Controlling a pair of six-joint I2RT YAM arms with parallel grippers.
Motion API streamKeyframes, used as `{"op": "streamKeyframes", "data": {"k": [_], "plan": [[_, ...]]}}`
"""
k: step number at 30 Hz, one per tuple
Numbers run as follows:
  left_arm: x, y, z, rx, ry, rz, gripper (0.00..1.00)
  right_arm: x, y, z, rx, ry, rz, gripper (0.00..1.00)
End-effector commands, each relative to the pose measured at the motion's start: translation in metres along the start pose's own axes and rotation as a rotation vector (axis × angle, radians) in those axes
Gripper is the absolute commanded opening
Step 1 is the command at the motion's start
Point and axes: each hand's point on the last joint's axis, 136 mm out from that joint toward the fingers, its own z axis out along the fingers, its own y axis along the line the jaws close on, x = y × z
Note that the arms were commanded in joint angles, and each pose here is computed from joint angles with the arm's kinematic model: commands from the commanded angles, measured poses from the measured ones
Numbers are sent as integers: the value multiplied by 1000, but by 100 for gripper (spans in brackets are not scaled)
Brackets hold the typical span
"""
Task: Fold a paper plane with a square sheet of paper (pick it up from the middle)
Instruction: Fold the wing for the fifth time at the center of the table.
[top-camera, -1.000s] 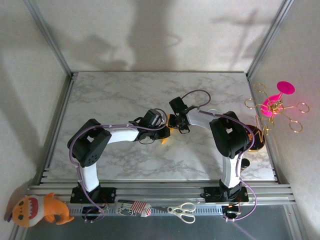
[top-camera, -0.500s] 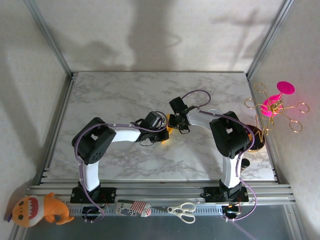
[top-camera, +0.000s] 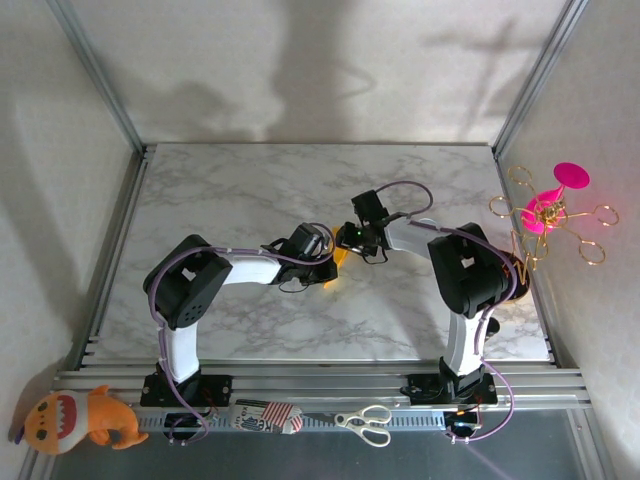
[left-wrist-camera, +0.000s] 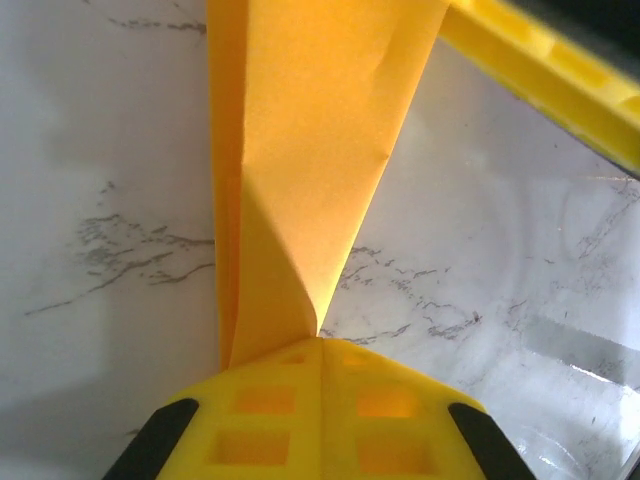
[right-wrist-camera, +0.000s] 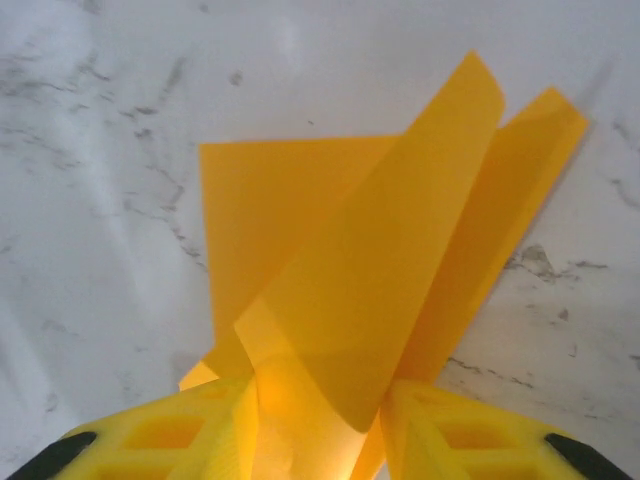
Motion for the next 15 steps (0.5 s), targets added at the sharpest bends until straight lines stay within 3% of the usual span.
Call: {"op": "streamKeyframes", "data": {"k": [1, 6, 15], "plan": [[18, 32, 5, -96, 49, -13, 2, -12, 21, -32, -99, -94, -27, 38], [17, 29, 4, -87, 47, -9, 1, 0, 28, -44, -178, -103, -69, 29], [17, 30, 4, -89, 48, -8, 1, 15, 34, -18, -242, 2, -82, 13]]}}
